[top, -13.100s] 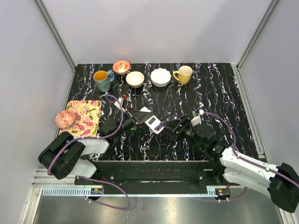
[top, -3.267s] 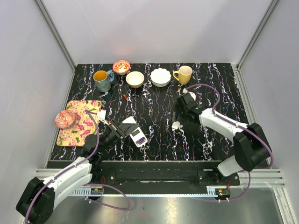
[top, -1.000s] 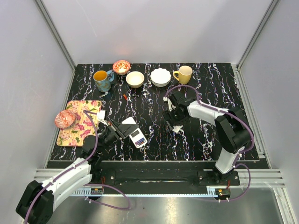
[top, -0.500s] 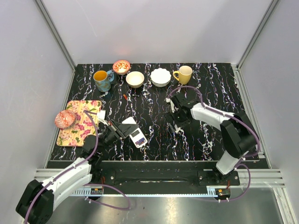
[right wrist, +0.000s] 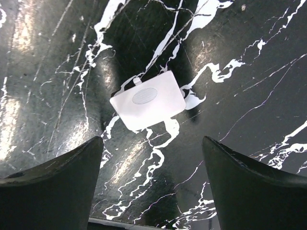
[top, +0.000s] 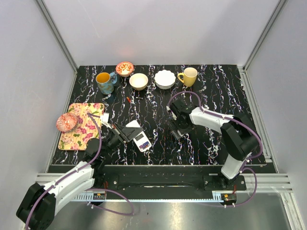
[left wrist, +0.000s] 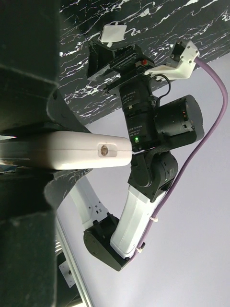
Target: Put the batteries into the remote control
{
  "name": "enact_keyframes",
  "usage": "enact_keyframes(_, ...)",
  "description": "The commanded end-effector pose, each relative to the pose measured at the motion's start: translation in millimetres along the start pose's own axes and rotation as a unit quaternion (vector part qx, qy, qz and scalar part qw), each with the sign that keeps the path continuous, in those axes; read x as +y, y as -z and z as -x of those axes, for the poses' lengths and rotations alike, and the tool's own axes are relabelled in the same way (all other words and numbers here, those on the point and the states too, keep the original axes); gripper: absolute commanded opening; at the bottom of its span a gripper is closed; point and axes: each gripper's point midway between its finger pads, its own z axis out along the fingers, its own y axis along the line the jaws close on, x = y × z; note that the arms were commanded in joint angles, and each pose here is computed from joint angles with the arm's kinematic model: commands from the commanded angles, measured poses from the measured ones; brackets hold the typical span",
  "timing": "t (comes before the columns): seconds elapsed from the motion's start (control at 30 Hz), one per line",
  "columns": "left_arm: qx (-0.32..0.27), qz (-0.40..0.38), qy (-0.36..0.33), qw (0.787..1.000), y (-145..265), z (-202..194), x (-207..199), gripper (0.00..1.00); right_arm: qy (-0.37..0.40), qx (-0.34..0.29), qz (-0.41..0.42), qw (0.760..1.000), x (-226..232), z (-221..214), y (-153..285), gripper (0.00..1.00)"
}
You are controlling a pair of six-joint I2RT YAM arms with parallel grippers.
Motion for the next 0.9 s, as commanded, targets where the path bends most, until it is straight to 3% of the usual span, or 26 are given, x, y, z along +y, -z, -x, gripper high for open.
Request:
enact_keyframes(0.0,-0.003,-0.016,-0.003,1.000,3.4,-1.9,-1.9,0.00,-0.011,-0.002,-0.060,0.998,-14.6,9.8,0.1,0.89)
enact_keyframes(0.5,-0.004,-0.008,-0.004,1.000,3.4,-2.1,2.7,0.00,-0.029,-0.022,-0.093,0.995,-22.6,33.8,-14.8,0.88)
enact_keyframes(0.87,-0.005,0.005,-0.003,1.000,3.3,-3.0,10.5,0.00,-0.094,-0.034,-0.084,0.991,-42.3,44.1,-28.8,0.88)
